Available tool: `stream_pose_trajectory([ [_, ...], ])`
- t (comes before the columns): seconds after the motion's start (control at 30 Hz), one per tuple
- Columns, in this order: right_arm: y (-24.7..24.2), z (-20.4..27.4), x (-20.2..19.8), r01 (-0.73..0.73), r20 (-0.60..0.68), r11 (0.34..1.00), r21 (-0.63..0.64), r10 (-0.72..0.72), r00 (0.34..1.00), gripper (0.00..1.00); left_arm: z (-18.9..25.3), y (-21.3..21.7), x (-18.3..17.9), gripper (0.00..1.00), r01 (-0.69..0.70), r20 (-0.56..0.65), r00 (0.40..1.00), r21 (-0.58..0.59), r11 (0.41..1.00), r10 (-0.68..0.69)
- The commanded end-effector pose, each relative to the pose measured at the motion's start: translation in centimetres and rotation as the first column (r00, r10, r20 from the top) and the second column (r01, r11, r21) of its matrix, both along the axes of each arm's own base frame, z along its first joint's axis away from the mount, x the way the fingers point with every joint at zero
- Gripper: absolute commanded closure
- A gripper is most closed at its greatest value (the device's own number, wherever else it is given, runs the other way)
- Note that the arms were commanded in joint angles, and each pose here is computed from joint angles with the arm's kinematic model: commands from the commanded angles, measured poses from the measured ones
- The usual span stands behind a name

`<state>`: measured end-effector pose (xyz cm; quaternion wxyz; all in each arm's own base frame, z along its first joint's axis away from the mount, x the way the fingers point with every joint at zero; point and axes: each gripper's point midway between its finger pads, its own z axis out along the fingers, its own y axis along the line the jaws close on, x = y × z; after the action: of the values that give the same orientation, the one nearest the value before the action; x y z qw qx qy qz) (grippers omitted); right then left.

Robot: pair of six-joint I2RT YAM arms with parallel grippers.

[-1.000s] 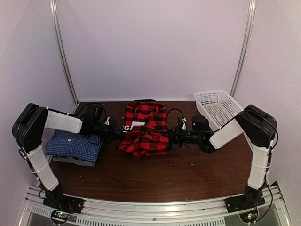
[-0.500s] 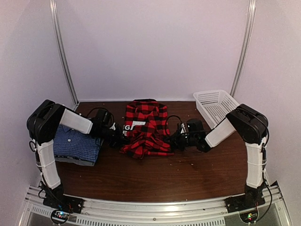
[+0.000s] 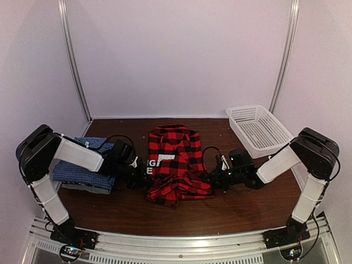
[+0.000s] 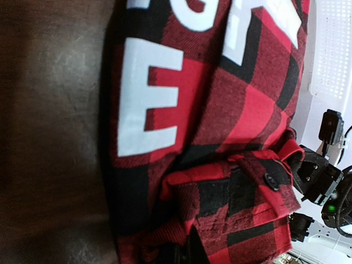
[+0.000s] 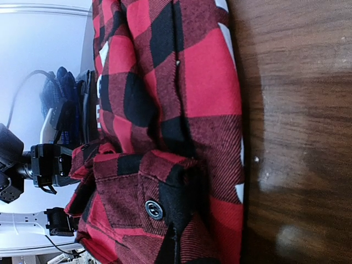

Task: Fold and stack the long sleeve shirts
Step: Fold the rectangle-folded shirt at the center of the board.

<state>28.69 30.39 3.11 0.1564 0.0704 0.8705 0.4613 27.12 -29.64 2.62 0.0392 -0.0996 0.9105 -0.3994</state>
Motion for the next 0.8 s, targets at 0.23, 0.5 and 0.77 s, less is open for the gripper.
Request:
stream_pose_trajectory([
  [0.23, 1.0, 3.7, 2.5, -0.003, 0.093, 1.000, -0.008, 0.004, 0.996, 1.00, 2.2, 1.0, 1.6, 1.00, -0.013, 0.073, 0.997, 0.073, 0.997, 0.008],
  [0.5, 2.0, 3.0, 4.9, 0.004, 0.085, 1.000, 0.006, -0.005, 0.996, 1.00, 2.1, 0.9, 3.8, 1.00, -0.017, 0.095, 0.995, 0.084, 0.996, 0.009],
  [0.77, 1.5, 2.5, 4.8, 0.013, 0.083, 1.000, -0.015, -0.012, 0.996, 0.71, 1.9, 0.4, 4.9, 0.73, 0.031, 0.124, 0.991, 0.101, 0.994, -0.044],
])
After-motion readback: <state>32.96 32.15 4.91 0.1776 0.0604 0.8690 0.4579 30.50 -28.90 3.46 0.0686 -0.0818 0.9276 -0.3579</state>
